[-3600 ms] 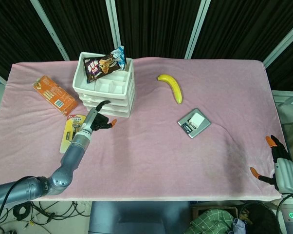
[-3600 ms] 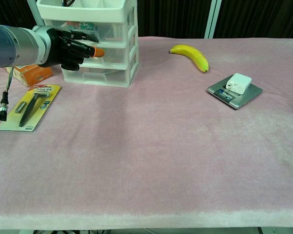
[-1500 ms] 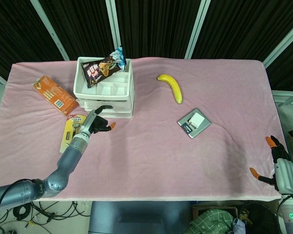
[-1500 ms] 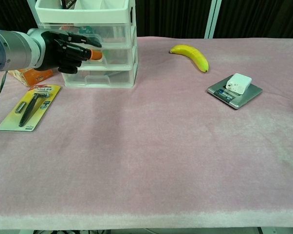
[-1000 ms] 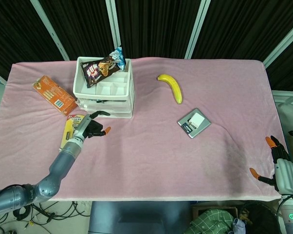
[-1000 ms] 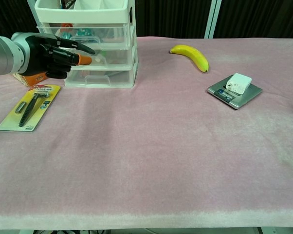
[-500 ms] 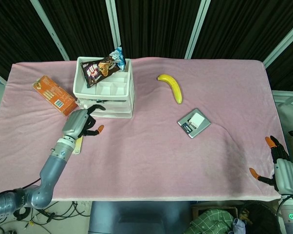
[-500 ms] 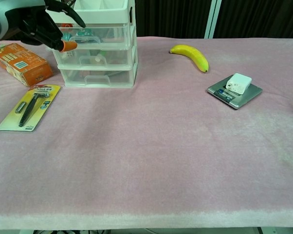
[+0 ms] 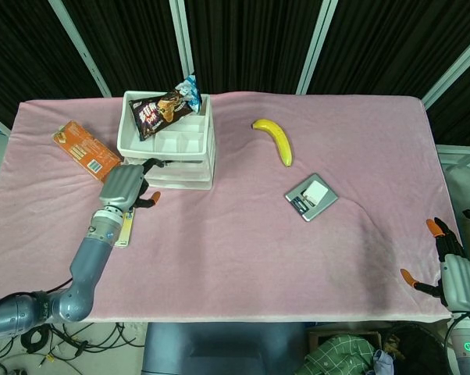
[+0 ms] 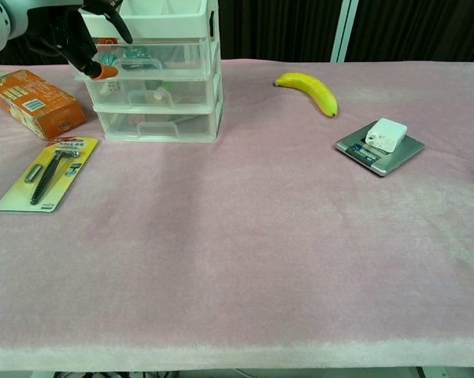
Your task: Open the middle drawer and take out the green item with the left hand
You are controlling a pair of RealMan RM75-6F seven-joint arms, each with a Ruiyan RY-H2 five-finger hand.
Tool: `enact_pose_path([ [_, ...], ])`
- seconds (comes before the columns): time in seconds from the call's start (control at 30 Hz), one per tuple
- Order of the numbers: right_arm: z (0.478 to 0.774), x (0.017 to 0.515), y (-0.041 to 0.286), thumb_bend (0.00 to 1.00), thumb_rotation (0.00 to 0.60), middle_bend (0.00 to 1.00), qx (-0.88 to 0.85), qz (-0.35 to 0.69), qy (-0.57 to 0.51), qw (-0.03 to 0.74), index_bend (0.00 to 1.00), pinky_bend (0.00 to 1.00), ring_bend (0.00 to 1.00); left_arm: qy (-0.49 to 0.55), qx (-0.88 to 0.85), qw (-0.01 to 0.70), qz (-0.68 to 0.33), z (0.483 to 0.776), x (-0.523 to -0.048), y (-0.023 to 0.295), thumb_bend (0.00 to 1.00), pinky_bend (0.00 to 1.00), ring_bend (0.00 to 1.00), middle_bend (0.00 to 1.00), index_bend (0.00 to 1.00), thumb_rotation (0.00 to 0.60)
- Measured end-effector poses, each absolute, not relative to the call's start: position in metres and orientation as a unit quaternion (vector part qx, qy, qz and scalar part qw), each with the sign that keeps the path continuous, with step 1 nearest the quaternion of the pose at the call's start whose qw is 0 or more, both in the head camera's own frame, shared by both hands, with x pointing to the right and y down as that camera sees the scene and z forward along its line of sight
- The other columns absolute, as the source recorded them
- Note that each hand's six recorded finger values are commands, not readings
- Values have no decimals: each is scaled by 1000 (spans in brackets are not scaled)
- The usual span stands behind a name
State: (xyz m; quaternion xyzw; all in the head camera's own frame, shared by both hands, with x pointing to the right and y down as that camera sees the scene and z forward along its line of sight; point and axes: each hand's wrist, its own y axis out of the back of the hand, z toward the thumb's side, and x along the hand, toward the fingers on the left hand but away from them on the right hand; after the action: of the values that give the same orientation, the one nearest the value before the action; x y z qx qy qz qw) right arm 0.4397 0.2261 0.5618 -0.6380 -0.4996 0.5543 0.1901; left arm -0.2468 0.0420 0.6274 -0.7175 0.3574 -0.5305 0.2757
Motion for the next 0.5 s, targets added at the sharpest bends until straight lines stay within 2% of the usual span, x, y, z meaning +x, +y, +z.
enact_pose_path([
  [0.4,562,440,226,118,600,0,-638,555,-499,190,0,123,0,357,-702,293,-542,634,-246,36,342,968,998,1000,263,600],
  [0.5,562,440,226,118,600,0,-638,555,-499,190,0,123,0,354,-701,290,-547,636,-247,37,342,969,999,1000,289,600],
])
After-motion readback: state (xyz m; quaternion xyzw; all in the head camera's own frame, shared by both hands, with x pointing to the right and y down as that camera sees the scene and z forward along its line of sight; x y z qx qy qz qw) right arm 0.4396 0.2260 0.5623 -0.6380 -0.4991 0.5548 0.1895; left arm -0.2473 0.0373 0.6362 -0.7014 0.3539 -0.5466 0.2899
